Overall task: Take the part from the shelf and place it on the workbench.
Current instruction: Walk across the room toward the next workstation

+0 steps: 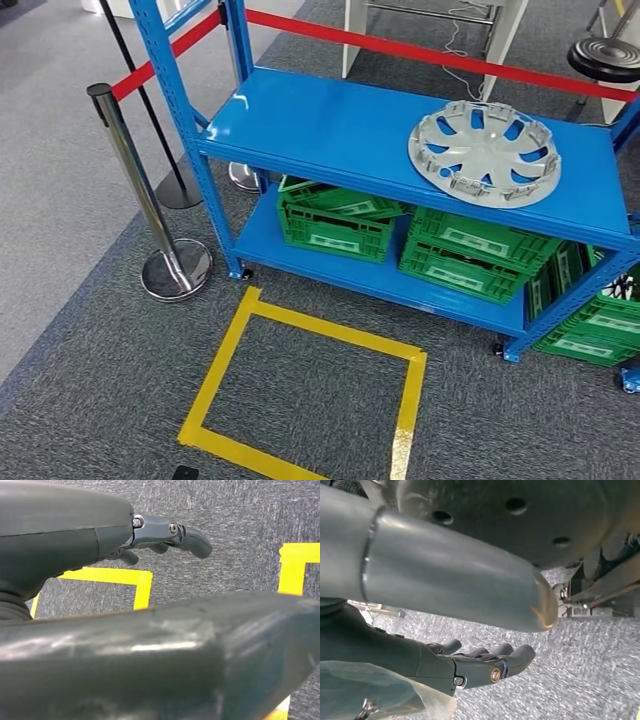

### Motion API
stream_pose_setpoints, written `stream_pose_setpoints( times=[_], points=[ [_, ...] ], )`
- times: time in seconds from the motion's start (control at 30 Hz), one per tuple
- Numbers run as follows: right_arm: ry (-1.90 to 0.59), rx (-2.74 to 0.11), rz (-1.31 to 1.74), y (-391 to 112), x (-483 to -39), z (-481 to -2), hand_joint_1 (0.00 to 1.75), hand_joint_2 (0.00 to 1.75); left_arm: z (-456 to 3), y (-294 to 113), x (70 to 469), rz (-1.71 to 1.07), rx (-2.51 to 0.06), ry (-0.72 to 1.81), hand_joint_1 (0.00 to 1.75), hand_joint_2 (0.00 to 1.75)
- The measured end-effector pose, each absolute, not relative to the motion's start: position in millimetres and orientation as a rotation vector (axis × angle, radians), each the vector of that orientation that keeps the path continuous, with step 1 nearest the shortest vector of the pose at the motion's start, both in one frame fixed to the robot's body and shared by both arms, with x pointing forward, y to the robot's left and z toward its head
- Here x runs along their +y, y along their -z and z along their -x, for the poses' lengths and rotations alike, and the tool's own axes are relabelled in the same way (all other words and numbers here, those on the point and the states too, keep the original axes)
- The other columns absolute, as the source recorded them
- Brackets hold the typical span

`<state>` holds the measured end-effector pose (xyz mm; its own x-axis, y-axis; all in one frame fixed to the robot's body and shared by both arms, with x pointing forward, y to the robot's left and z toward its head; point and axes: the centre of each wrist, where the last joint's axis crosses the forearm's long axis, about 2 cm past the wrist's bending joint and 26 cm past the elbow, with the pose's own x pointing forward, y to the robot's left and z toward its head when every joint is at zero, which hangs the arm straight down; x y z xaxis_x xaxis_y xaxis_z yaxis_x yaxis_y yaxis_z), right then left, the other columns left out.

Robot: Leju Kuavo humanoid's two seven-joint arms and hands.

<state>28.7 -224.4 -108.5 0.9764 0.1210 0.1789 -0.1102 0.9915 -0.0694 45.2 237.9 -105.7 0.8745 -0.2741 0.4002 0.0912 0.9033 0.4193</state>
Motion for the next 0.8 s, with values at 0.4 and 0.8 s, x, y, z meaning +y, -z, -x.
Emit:
stream_pose_setpoints(
  times=[0.4, 0.8],
  points=[
    [-0.123, -0.178, 0.051, 108.7, -226.1, -29.5, 0.00, 0.00, -45.9, 105.6, 238.9, -0.414, -0.448, 0.156, 0.00, 0.00],
    [-0.128, -0.177, 0.040, 108.6, -225.3, -29.9, 0.00, 0.00, -44.0, 105.8, 239.7, -0.424, -0.433, 0.139, 0.00, 0.00]
  ],
)
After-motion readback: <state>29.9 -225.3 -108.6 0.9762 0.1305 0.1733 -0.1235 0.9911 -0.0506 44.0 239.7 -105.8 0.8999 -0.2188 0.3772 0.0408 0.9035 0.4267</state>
